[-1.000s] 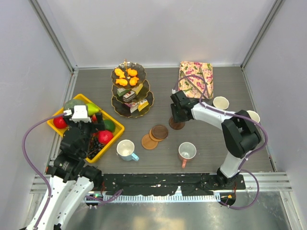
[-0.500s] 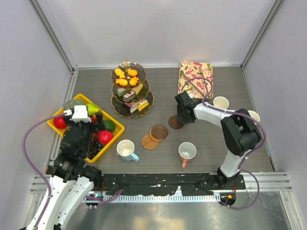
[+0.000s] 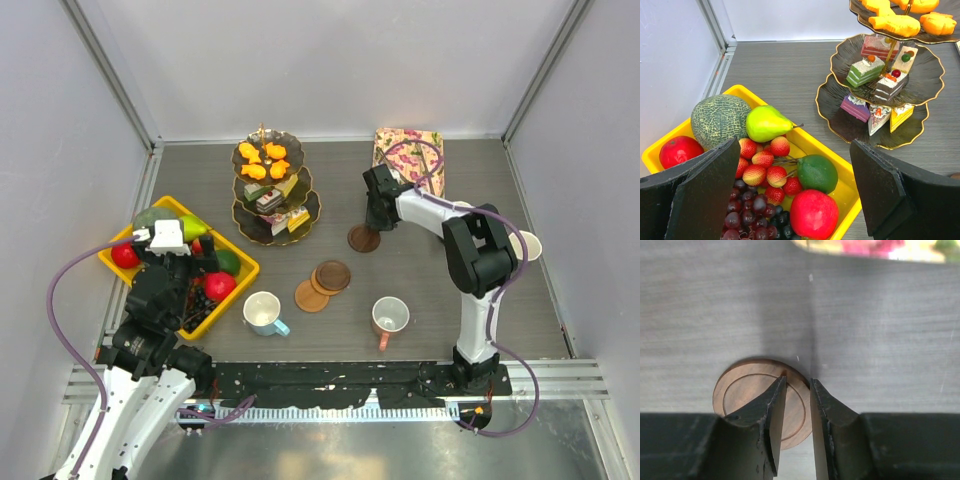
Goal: Serve the afternoon tea
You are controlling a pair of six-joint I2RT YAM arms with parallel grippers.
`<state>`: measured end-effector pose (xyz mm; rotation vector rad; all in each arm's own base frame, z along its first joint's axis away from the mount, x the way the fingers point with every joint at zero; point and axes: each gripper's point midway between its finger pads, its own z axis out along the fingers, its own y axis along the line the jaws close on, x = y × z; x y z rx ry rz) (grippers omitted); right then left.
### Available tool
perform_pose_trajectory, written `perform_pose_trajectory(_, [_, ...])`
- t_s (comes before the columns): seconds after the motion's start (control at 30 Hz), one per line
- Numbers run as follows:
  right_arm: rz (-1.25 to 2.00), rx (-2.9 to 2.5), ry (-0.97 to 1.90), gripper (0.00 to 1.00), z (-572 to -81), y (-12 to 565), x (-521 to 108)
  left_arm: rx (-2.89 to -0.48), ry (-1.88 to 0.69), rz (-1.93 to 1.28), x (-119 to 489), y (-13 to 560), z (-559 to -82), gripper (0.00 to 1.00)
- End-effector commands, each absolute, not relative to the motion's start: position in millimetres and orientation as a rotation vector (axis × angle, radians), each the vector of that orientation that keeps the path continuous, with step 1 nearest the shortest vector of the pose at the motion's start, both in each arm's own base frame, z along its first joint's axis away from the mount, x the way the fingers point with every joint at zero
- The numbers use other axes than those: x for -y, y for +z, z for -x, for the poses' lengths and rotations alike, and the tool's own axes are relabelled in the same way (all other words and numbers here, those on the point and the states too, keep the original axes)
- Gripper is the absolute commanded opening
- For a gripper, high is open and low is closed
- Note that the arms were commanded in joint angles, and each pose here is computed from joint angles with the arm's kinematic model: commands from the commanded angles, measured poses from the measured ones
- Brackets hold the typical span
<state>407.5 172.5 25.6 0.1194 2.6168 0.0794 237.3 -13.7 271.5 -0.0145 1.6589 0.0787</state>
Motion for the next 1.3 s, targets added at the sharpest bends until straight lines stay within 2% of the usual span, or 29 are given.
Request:
perform_pose_trajectory(0.0, [-0.187, -2.625, 0.034, 0.31, -432.5, 8.7, -170.1, -1.617, 0.079, 0.03, 12.9, 281.7, -241.0, 0.99])
perform_pose_trajectory(0.37, [-0.199, -2.576, 0.065, 0.3, -480.2, 22.4, -186.1, -1.618, 0.077, 0.027, 13.5, 281.4, -241.3, 0.99])
perform_pose_trajectory(0.57, [-0.107, -2.504, 0.178, 0.33, -482.5, 74.2, -197.4, -1.618, 0.076, 0.028, 13.6, 281.4, -241.3, 0.99])
perform_pose_trajectory(0.77, [0.024, -2.46, 0.317, 0.43, -439.0, 119.5, -210.0, -1.613, 0.076, 0.032, 12.5, 282.7, -240.0, 0.99])
perform_pose_trajectory(1.1, [0.351, -2.614, 0.415, 0.44, -311.6, 77.2, -245.5, -1.609, 0.07, 0.032, 13.0, 284.0, -239.1, 0.99])
perform_pose_trajectory(1.27, [0.444, -2.671, 0.397, 0.44, -282.2, 55.0, -259.7, -1.611, 0.075, 0.032, 12.6, 283.3, -239.6, 0.99])
